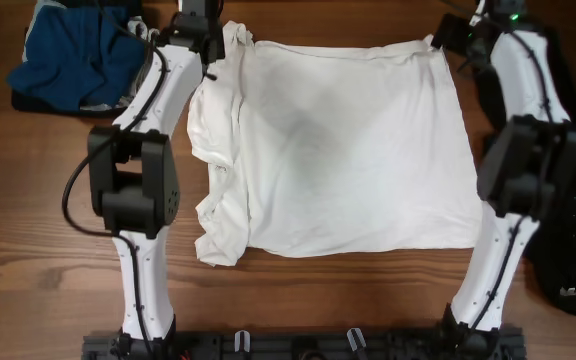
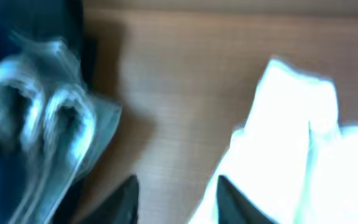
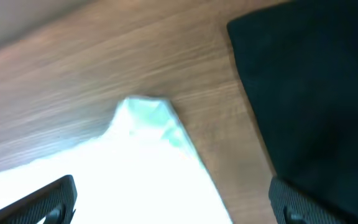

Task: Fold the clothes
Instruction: 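Release the shirt and pull both grippers back to the table edges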

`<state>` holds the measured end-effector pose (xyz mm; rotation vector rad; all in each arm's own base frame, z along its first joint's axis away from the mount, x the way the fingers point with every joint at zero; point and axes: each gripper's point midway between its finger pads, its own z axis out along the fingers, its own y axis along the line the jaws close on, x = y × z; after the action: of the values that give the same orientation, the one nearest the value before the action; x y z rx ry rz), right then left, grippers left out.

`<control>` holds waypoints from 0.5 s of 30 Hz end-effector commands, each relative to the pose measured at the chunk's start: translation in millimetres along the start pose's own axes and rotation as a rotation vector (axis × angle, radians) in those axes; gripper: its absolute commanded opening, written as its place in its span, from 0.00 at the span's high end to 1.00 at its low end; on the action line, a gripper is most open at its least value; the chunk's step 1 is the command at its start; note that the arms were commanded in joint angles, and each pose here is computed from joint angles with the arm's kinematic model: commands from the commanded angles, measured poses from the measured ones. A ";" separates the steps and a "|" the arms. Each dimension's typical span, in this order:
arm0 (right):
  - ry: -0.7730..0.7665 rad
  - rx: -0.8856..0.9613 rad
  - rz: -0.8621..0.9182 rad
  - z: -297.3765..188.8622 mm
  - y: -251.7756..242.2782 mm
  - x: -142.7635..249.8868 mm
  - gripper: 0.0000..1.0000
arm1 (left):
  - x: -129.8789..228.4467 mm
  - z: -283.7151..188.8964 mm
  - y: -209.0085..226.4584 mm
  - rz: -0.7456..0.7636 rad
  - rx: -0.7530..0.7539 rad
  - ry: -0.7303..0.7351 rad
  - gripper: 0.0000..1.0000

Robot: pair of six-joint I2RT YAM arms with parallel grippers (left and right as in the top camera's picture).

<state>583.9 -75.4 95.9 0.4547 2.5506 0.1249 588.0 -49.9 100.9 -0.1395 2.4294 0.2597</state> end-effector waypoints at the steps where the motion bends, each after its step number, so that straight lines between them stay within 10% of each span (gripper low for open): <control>1: -0.126 -0.109 -0.014 -137.9 33.9 -30.6 0.00 | -21.4 -87.7 8.4 -0.010 0.116 0.009 0.58; 9: 0.050 -0.077 -0.070 -147.3 25.0 19.1 0.01 | 106.4 -71.2 30.3 -0.018 0.253 0.538 0.56; 15: 0.084 -0.070 -0.065 -132.6 21.1 31.0 0.00 | 138.4 -55.3 32.8 0.032 0.393 0.593 0.54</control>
<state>494.2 -50.4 204.1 0.3853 2.6167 0.1967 447.1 -20.0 69.3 -0.1542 3.0075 -0.0981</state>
